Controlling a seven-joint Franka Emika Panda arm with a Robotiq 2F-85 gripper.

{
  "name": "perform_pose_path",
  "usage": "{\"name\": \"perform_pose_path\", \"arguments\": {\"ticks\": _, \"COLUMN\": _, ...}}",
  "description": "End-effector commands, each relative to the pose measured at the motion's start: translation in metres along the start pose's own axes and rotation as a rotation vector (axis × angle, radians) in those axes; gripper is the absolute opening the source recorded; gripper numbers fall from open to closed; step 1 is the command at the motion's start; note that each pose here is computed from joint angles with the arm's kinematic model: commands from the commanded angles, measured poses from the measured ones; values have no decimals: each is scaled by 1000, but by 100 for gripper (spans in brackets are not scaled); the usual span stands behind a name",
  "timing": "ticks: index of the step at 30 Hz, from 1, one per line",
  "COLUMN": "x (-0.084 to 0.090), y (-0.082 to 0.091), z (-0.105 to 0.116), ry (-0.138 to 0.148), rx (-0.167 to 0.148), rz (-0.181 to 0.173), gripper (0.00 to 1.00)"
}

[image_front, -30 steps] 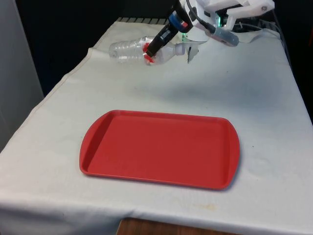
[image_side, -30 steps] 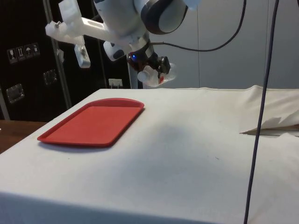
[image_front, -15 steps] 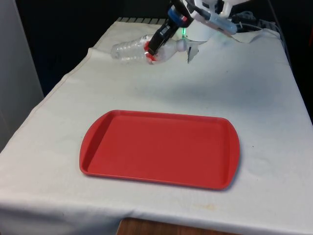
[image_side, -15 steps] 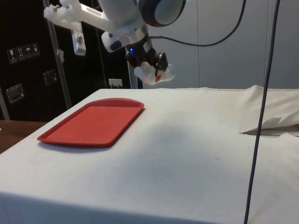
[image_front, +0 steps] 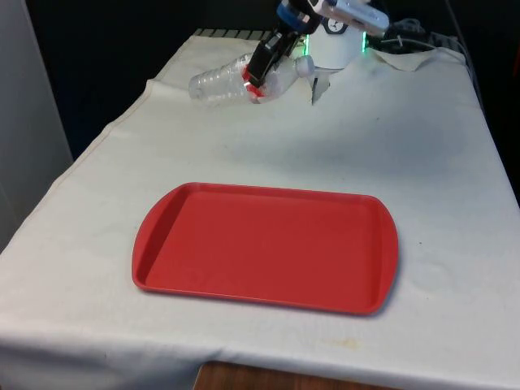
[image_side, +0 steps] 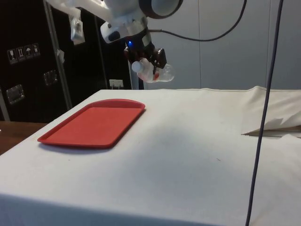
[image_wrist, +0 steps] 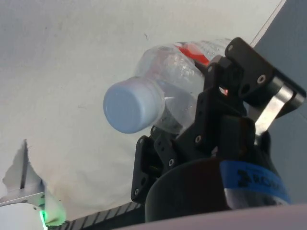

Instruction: Place the bottle upright on the tray.

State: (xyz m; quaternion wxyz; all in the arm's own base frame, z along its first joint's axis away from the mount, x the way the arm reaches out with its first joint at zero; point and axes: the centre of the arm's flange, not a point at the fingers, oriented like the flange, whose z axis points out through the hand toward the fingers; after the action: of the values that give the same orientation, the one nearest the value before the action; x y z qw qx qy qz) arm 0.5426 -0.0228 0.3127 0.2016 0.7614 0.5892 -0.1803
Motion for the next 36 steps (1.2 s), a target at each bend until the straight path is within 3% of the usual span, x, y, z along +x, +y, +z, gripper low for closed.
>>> {"name": "perform_pose_path", "arguments": {"ticks": 1, "x": -3, "y": 1, "z": -2, "ry": 19, "rx": -2, "rz": 0, "gripper": 32}}
{"name": "perform_pose_path", "arguments": {"ticks": 2, "x": -1, "y": 0, "z": -1, "ry": 4, "rx": 1, "rz": 0, "gripper": 32}}
{"name": "perform_pose_path", "arguments": {"ticks": 3, "x": -5, "y": 1, "z": -5, "ry": 28, "rx": -1, "rz": 2, "gripper": 32}}
{"name": "perform_pose_path", "arguments": {"ticks": 10, "x": -10, "y": 3, "z": -11, "ry": 66, "rx": 1, "rz": 13, "gripper": 32}}
{"name": "perform_pose_path", "arguments": {"ticks": 11, "x": -9, "y": 2, "z": -10, "ry": 52, "rx": 5, "rz": 13, "gripper": 32}}
{"name": "perform_pose_path", "arguments": {"ticks": 12, "x": -11, "y": 3, "z": -12, "ry": 80, "rx": 2, "rz": 18, "gripper": 32}}
{"name": "perform_pose_path", "arguments": {"ticks": 19, "x": -12, "y": 4, "z": -15, "ry": 132, "rx": 5, "rz": 34, "gripper": 32}}
{"name": "perform_pose_path", "arguments": {"ticks": 20, "x": -11, "y": 5, "z": -14, "ry": 113, "rx": 8, "rz": 34, "gripper": 32}}
{"name": "perform_pose_path", "arguments": {"ticks": 21, "x": -13, "y": 5, "z": -15, "ry": 138, "rx": 6, "rz": 37, "gripper": 32}}
{"name": "perform_pose_path", "arguments": {"ticks": 29, "x": -13, "y": 8, "z": -18, "ry": 202, "rx": 6, "rz": 57, "gripper": 32}}
{"name": "perform_pose_path", "arguments": {"ticks": 30, "x": -11, "y": 8, "z": -17, "ry": 185, "rx": 10, "rz": 56, "gripper": 32}}
{"name": "perform_pose_path", "arguments": {"ticks": 31, "x": -13, "y": 8, "z": -18, "ry": 209, "rx": 6, "rz": 60, "gripper": 32}}
{"name": "perform_pose_path", "arguments": {"ticks": 36, "x": -11, "y": 11, "z": -20, "ry": 252, "rx": 4, "rz": 75, "gripper": 32}}
